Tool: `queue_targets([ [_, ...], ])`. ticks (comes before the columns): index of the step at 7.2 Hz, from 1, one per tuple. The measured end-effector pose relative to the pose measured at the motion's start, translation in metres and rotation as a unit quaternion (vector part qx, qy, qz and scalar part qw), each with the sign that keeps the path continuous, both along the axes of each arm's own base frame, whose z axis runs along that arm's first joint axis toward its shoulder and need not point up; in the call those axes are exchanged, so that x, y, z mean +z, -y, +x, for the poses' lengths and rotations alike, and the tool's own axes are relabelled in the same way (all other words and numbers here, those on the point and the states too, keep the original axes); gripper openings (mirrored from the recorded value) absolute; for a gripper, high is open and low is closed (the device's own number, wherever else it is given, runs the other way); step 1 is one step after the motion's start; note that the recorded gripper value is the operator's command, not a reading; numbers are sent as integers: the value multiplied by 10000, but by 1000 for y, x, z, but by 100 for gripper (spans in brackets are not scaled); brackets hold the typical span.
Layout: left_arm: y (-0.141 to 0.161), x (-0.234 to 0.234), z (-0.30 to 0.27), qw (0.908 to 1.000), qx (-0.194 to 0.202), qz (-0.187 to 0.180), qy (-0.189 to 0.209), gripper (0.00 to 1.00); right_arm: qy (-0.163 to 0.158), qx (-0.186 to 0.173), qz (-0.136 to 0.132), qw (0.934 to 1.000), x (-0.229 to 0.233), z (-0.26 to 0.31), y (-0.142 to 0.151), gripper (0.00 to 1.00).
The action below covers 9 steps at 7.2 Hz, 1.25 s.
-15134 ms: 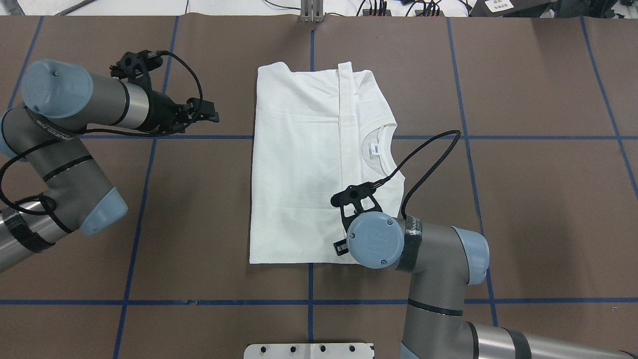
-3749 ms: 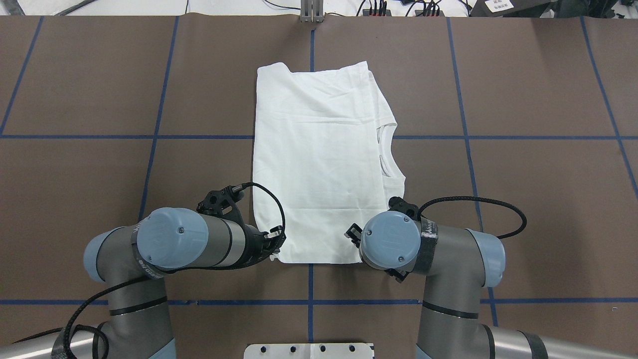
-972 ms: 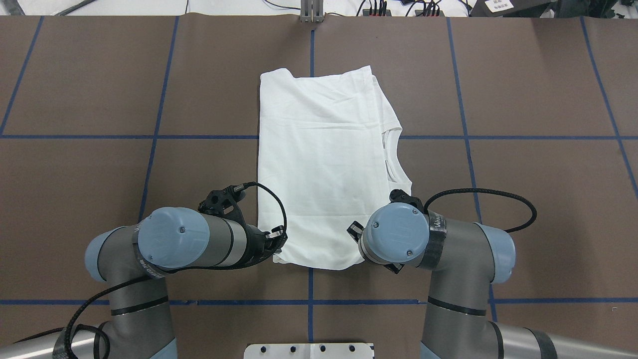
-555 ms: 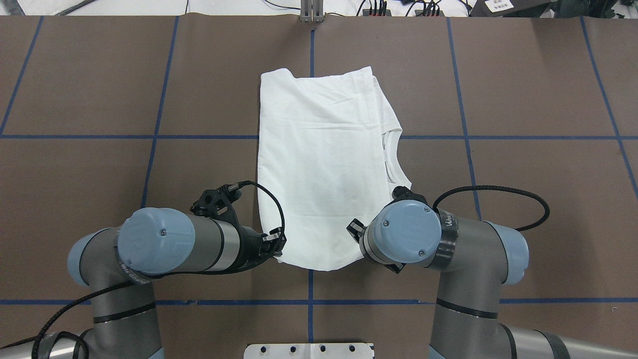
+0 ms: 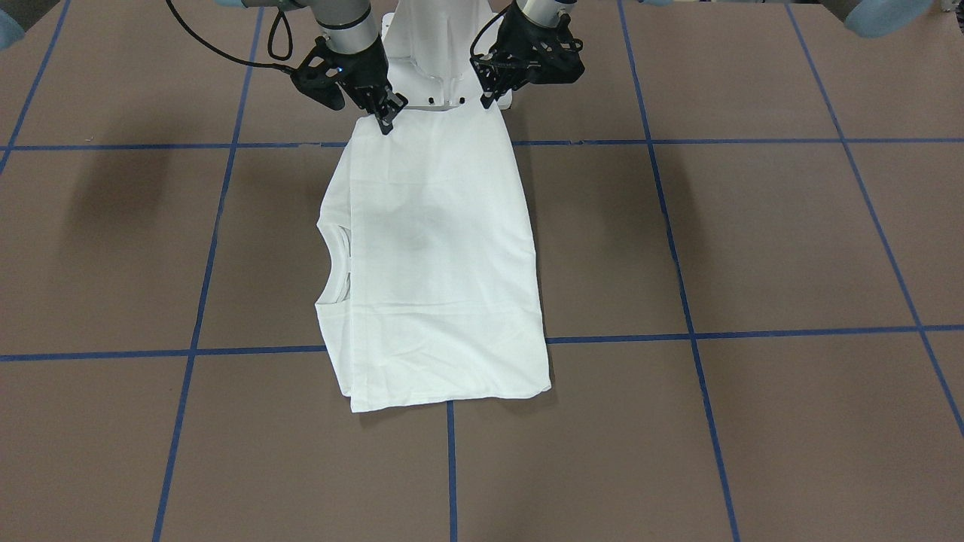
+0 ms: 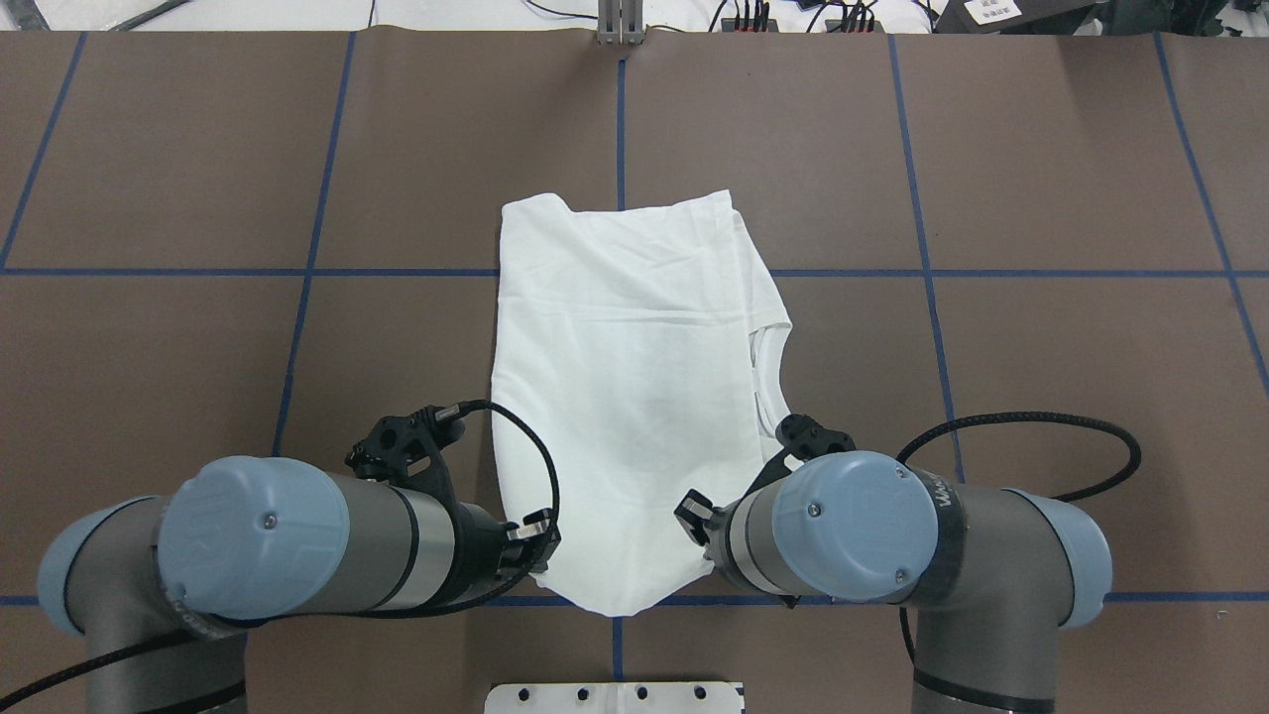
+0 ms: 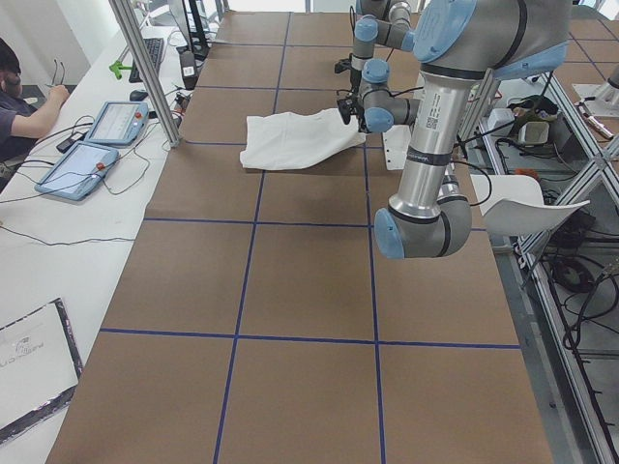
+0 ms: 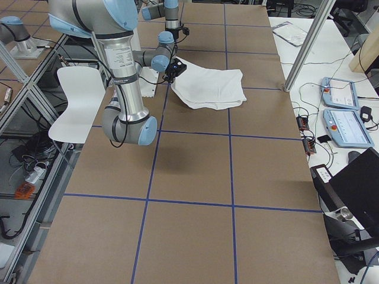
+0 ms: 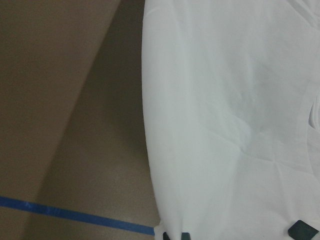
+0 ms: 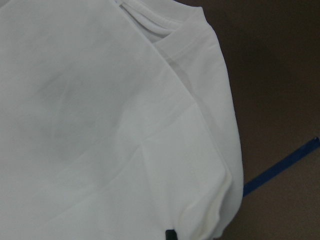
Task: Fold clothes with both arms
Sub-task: 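Lift the near edge with both grippers and fold it away from the robot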
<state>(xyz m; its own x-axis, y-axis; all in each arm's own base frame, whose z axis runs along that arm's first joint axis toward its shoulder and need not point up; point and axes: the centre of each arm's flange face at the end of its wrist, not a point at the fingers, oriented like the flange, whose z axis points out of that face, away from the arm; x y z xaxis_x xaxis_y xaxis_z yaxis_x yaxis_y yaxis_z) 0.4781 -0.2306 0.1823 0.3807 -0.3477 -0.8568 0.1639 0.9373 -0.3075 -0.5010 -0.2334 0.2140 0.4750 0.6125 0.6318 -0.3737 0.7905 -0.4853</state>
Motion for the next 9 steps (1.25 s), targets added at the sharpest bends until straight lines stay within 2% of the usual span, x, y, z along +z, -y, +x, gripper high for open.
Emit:
queue_targets([
  [2, -32, -12, -13, 9994, 263, -93, 212, 0, 223, -503, -227, 9982, -13, 8, -28, 0],
  [3, -42, -18, -25, 9988, 341, -146, 315, 0, 261, -609, -274, 9974, -14, 10, -34, 0],
  [5, -44, -19, -27, 9980, 406, -207, 447, 0, 222, -473, -256, 9983, -11, 12, -18, 0],
  [7, -13, -20, -20, 9986, 155, -190, 459, 0, 152, -115, -161, 9997, -7, 22, 25, 0],
  [9, 42, -23, -23, 9986, -306, -89, 419, 0, 129, 64, 225, 9996, -11, 32, 69, 0],
])
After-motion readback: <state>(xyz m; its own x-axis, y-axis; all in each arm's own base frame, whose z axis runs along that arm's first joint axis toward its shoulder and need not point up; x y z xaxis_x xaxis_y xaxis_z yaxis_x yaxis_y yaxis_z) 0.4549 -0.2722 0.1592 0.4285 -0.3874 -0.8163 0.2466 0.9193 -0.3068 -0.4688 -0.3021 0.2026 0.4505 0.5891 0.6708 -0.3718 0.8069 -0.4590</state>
